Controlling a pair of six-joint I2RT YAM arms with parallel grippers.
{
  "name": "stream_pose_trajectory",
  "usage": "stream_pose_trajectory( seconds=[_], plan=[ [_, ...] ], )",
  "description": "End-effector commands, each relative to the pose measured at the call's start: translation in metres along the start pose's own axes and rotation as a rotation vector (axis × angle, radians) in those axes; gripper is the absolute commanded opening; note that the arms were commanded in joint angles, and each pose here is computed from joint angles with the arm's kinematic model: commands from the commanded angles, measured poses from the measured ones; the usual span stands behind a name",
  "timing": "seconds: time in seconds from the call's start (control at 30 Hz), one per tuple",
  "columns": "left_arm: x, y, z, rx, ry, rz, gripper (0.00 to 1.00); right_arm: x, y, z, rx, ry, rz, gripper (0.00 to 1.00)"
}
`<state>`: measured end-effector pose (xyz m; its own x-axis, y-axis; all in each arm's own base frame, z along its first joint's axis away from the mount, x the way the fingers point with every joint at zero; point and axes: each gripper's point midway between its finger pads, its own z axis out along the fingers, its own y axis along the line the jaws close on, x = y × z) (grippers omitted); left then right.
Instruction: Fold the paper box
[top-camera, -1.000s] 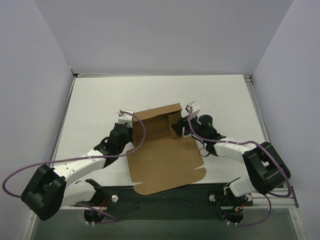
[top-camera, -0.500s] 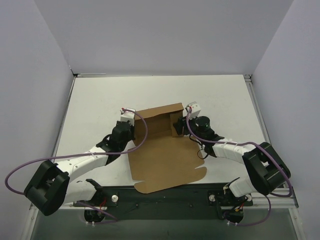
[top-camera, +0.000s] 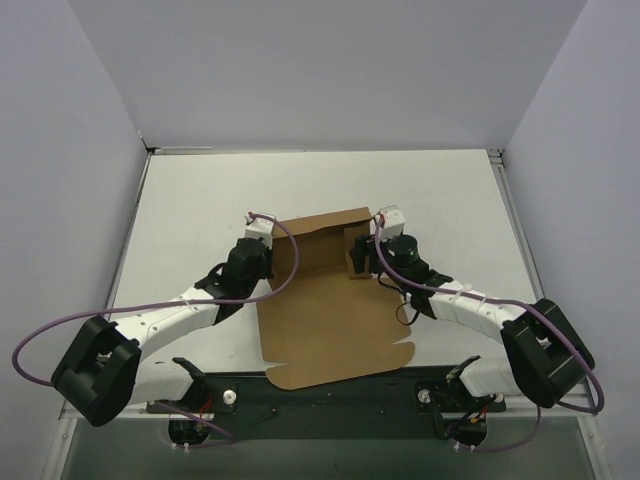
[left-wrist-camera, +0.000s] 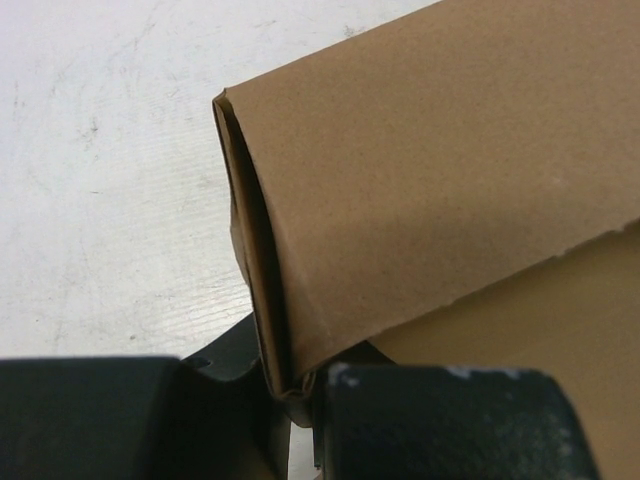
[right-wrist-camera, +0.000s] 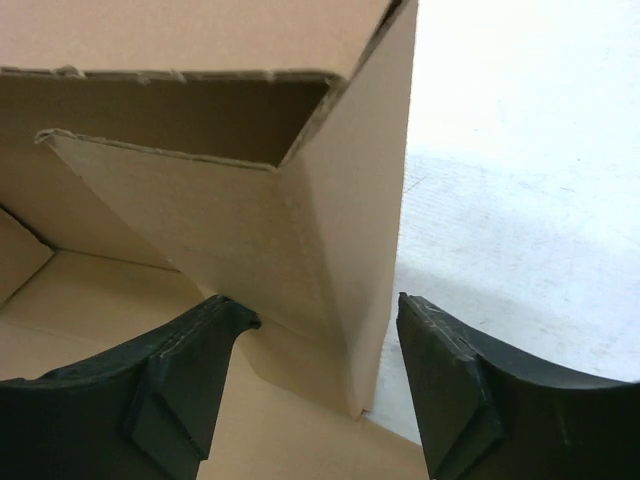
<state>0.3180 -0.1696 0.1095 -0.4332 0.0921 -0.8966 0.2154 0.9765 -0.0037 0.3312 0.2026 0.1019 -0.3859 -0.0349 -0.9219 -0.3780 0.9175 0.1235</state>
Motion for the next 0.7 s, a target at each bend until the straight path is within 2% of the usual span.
stream_pose_trajectory(
  seconds=[0.0,0.23,0.43,0.67],
  plan=[
    [0.012,-0.044,-0.013,0.256,0.091,0.024,0.0,-0.047,-0.014,-0.009,0.037,-0.103,0.037,0.68],
    [0.006,-0.058,-0.02,0.343,0.076,0.023,0.0,-0.058,-0.018,-0.018,-0.11,-0.13,0.057,0.71],
    [0.008,-0.057,-0.023,0.348,0.092,0.032,0.0,-0.061,-0.007,-0.026,-0.245,-0.061,-0.019,0.73],
    [0.002,-0.057,-0.024,0.347,0.092,0.034,0.0,-0.057,-0.011,-0.032,-0.186,-0.022,-0.047,0.79]
  ],
)
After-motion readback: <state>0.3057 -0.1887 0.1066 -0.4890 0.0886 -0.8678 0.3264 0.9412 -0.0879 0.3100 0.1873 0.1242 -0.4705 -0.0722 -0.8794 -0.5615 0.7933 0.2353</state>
